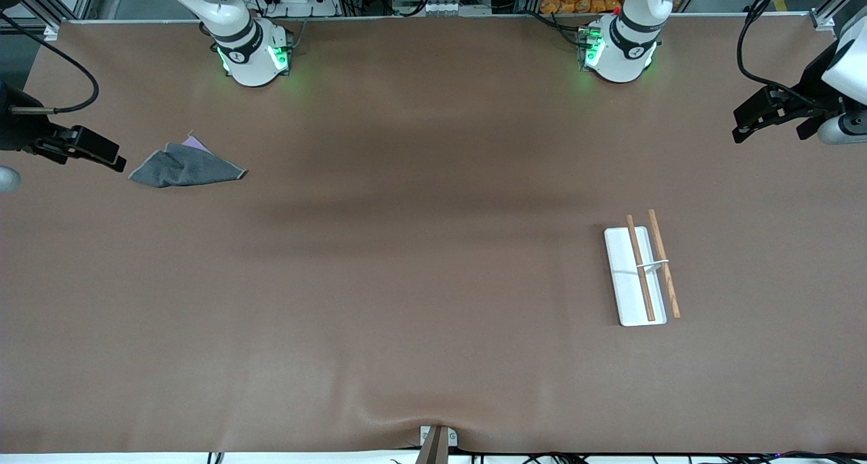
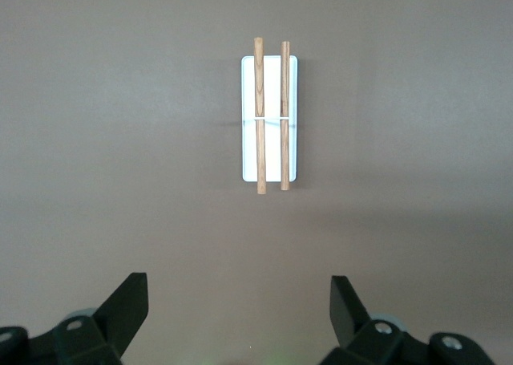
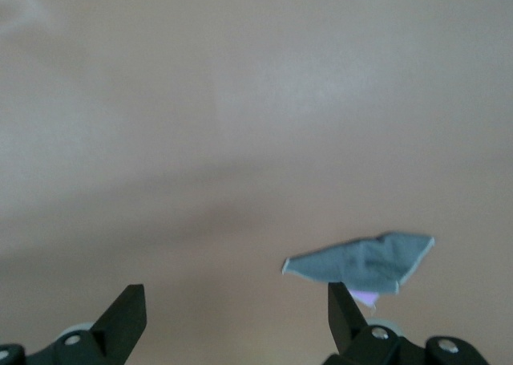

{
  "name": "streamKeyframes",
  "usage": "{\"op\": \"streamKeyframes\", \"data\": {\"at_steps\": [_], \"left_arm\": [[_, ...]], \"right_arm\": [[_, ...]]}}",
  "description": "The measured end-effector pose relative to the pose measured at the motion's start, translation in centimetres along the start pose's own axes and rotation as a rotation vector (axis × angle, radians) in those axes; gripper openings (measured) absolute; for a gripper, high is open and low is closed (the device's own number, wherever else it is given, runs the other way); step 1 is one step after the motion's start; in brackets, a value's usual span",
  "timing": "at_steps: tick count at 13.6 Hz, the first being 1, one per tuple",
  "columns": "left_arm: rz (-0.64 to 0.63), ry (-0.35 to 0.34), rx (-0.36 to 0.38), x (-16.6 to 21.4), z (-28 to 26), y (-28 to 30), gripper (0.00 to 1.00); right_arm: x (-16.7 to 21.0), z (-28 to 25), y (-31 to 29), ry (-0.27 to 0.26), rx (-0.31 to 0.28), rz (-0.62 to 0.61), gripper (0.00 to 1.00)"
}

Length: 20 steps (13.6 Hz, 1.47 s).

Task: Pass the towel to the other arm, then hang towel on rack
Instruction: 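Move the right gripper toward the grey towel on the table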

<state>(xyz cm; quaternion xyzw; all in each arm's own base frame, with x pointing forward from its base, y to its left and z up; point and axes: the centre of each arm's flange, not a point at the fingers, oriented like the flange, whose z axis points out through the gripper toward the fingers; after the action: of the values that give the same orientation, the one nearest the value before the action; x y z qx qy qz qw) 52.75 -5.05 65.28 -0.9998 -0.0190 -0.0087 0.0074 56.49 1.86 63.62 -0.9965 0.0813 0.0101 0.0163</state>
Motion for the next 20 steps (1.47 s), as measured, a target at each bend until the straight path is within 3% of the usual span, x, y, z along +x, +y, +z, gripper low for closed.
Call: {"op": "streamKeyframes", "data": {"at_steps": [5,8,15,20], "left_arm": [[-0.001,0.0,0.0,0.0,0.0,0.0,1.0],[-0.002,0.004,-0.001,0.0,-0.2,-0.1,1.0],[0.0,0.0,0.0,0.0,-0.3,-0.1,1.0],[0.008,-0.017,0.002,0.0,0.1,0.1,1.0]], "right_arm": [[-1.1,1.2,0.2,0.051,0.006,0.002,1.0],[-1.0,2.4,0.9,0.029,-0.005,0.014,1.0],[0.5,14.6,15.4,-0.205,-0.05,0.158,1.0],[-0.1,22.1,23.6,-0.349,-0.018,0.249,1.0]]}}
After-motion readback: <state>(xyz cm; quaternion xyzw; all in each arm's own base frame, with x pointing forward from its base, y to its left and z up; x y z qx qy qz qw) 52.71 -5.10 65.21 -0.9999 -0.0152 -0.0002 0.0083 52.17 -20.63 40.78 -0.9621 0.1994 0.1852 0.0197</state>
